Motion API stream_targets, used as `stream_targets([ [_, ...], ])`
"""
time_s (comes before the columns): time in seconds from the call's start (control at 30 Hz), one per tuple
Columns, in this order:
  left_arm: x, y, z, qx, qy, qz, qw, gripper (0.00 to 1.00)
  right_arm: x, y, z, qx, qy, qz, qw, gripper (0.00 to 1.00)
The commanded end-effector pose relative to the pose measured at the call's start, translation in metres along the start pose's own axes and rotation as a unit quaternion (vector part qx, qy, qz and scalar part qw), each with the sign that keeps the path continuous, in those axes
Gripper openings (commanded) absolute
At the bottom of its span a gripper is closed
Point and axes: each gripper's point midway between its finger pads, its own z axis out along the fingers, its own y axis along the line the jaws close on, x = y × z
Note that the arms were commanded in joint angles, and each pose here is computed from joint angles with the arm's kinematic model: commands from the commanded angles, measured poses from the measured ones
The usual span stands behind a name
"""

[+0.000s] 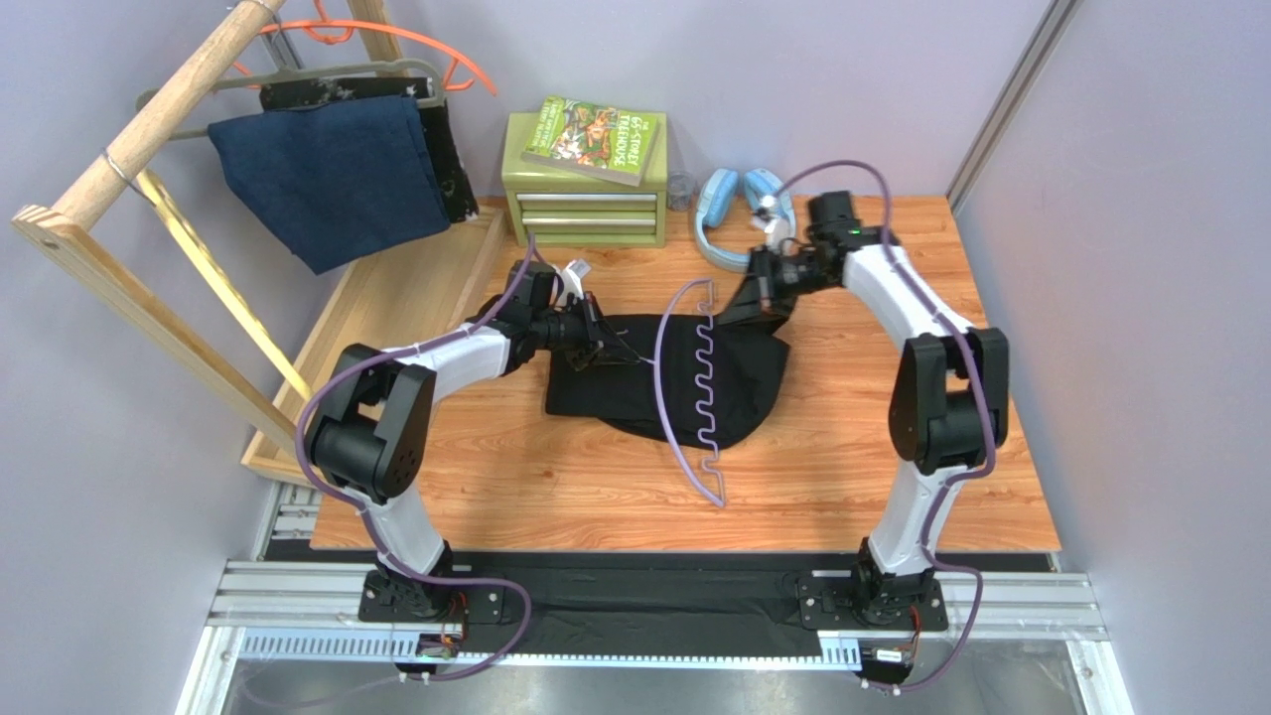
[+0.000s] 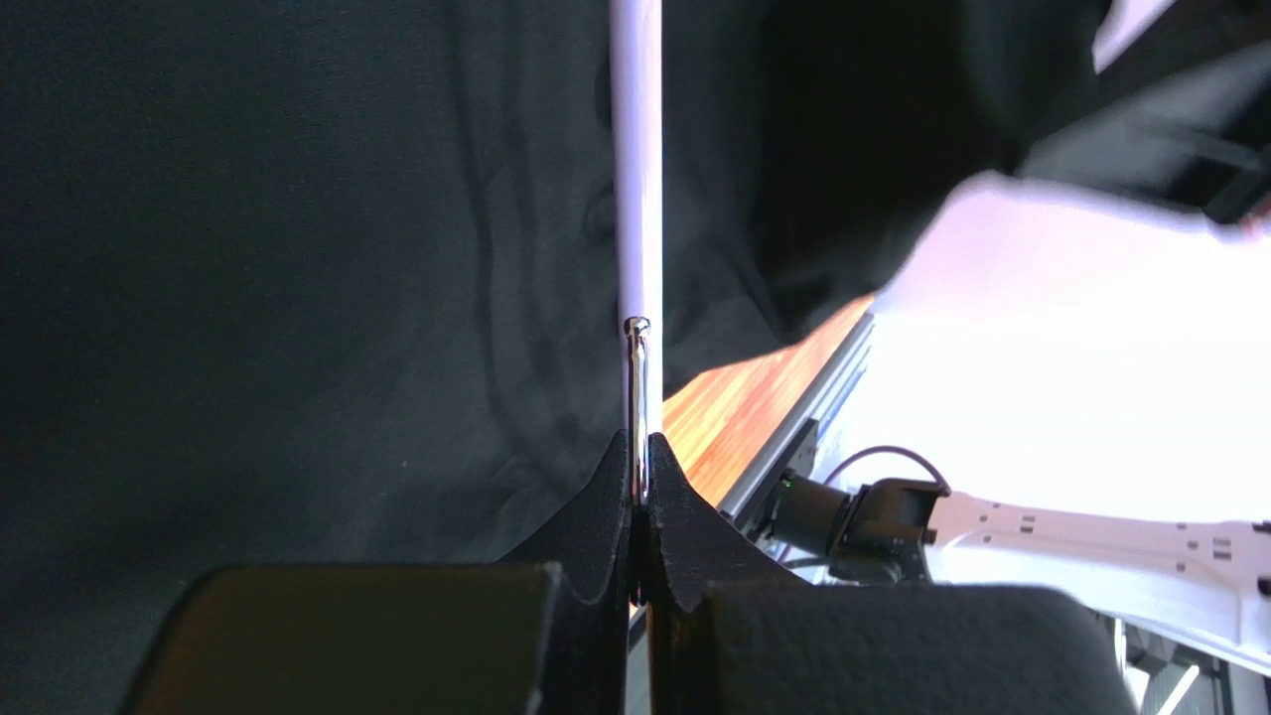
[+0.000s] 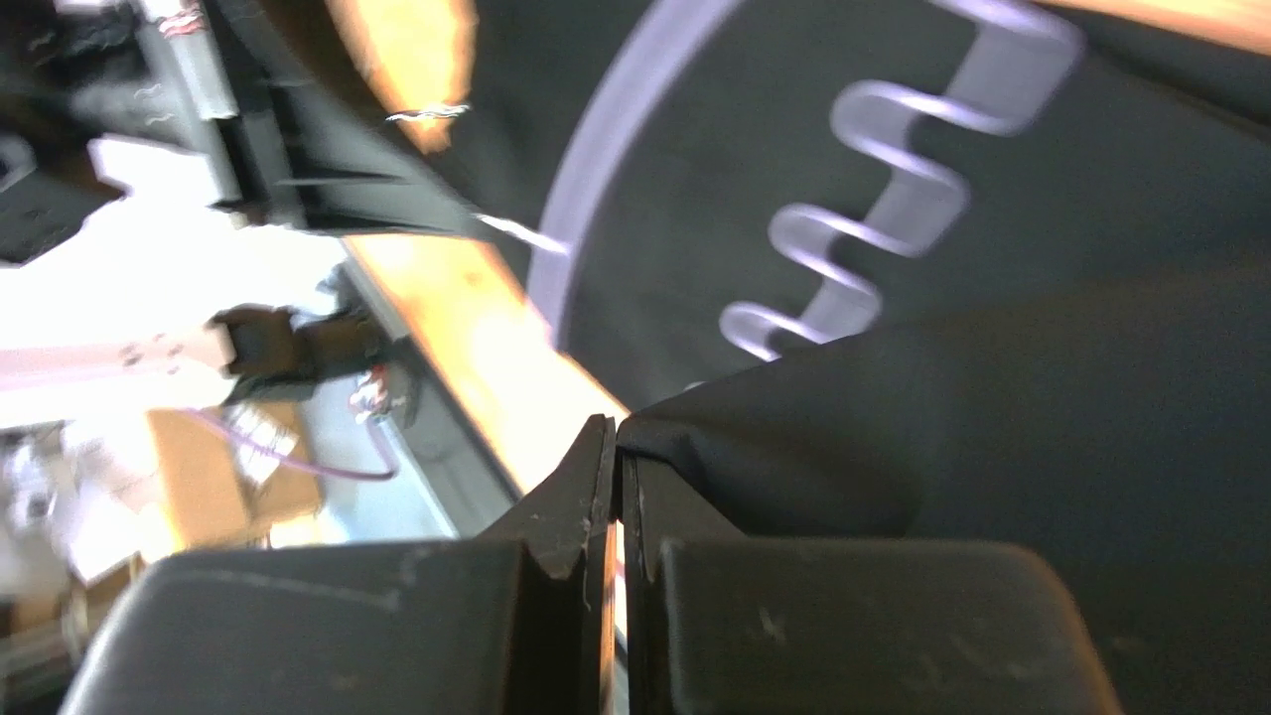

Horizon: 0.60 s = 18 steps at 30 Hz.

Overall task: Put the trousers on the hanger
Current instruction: Place trousers on hanger

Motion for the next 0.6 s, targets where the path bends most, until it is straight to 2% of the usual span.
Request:
stream_targets([
  [0.0, -0.01, -0.015, -0.002, 0.031, -0.013, 0.01, 0.999, 0.0, 0.0, 0.09, 0.064, -0.107, 0.018, -0.033, 0.994, 0.0],
  [0.03, -0.009, -0.016, -0.002, 0.033, -0.013, 0.009, 0.999, 0.0, 0.007, 0.09, 0.081, -0.111, 0.035, -0.033, 0.993, 0.04],
  [0.07, -0.011, -0.018, -0.003, 0.037, -0.015, 0.011, 0.999, 0.0, 0.011, 0.093, 0.089, -0.117, 0.048, -0.031, 0.991, 0.12],
  [0.1, -0.011, -0.017, -0.004, 0.037, -0.016, 0.008, 0.999, 0.0, 0.014, 0.102, 0.094, -0.132, 0.058, -0.045, 0.988, 0.26],
  [0.2, -0.011, -0.016, -0.006, 0.04, -0.019, 0.002, 0.999, 0.0, 0.015, 0.088, 0.085, -0.122, 0.06, -0.037, 0.99, 0.65],
  [0.23, -0.011, -0.016, -0.007, 0.04, -0.019, 0.0, 0.999, 0.0, 0.016, 0.083, 0.079, -0.122, 0.056, -0.042, 0.99, 0.67],
  [0.3, -0.01, -0.016, -0.008, 0.043, -0.02, -0.001, 0.999, 0.0, 0.007, 0.073, 0.058, -0.117, 0.032, -0.045, 0.992, 0.66],
  [0.37, -0.011, -0.016, -0.007, 0.045, -0.021, -0.005, 0.999, 0.0, 0.004, 0.063, 0.045, -0.108, 0.019, -0.057, 0.992, 0.6],
  [0.4, -0.01, -0.016, -0.007, 0.047, -0.021, -0.006, 0.999, 0.0, -0.001, 0.055, 0.038, -0.091, 0.007, -0.065, 0.994, 0.48],
  [0.47, -0.014, -0.02, -0.007, 0.054, -0.028, -0.002, 0.998, 0.0, 0.002, 0.042, 0.036, -0.074, 0.004, -0.071, 0.995, 0.37],
  [0.5, -0.014, -0.021, -0.008, 0.056, -0.028, -0.003, 0.998, 0.0, 0.003, 0.032, 0.038, -0.055, 0.005, -0.073, 0.996, 0.27],
  [0.57, -0.014, -0.023, -0.008, 0.057, -0.027, -0.001, 0.998, 0.0, 0.009, 0.018, 0.046, -0.037, 0.009, -0.069, 0.997, 0.24],
])
